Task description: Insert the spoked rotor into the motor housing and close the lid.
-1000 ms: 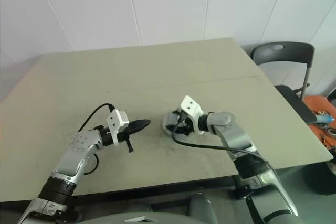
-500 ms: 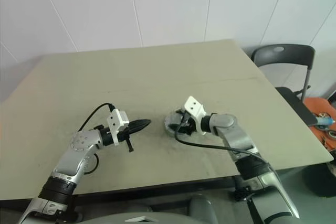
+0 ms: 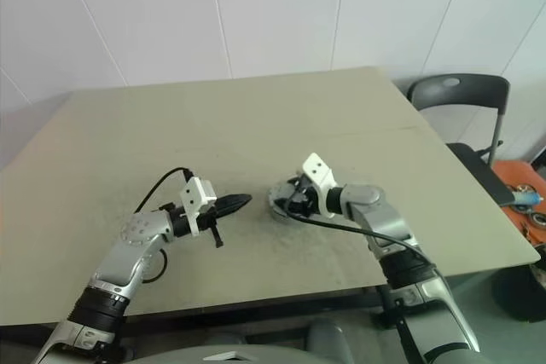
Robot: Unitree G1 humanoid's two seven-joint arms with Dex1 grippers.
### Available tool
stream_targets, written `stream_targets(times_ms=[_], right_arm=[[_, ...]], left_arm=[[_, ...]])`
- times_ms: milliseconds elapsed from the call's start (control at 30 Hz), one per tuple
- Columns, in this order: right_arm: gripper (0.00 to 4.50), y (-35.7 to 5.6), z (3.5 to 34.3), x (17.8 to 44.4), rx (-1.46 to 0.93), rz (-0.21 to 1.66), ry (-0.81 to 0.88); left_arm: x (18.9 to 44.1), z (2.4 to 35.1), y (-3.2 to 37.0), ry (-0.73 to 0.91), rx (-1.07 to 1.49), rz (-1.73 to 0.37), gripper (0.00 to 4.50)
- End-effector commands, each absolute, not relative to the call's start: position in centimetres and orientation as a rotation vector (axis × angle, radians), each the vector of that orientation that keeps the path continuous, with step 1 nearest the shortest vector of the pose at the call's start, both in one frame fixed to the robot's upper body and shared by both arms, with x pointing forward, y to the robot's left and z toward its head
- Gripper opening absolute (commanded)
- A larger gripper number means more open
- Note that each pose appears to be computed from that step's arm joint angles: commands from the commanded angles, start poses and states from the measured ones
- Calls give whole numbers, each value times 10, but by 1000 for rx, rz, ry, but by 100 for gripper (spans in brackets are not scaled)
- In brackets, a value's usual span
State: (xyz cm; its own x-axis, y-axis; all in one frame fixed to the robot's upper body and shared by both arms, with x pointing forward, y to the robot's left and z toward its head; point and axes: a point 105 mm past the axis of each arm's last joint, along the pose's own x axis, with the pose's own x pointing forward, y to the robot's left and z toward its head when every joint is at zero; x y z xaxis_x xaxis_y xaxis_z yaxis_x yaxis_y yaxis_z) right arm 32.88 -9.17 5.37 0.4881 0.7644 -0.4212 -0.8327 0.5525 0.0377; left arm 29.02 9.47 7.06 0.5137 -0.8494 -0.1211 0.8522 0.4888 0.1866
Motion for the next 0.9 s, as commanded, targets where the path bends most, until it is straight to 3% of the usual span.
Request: stream_targets(times_ms=[33, 567, 900], right_arm=[[307, -98, 31, 322, -204, 940, 507], [307, -86, 29, 313, -279, 976, 451], [307, -74, 36, 311, -85, 984, 481]], left_arm=[[295, 88, 95, -45, 264, -1034, 0], [299, 87, 104, -34, 271, -1025, 0], [300, 81, 105, -32, 274, -1024, 0]])
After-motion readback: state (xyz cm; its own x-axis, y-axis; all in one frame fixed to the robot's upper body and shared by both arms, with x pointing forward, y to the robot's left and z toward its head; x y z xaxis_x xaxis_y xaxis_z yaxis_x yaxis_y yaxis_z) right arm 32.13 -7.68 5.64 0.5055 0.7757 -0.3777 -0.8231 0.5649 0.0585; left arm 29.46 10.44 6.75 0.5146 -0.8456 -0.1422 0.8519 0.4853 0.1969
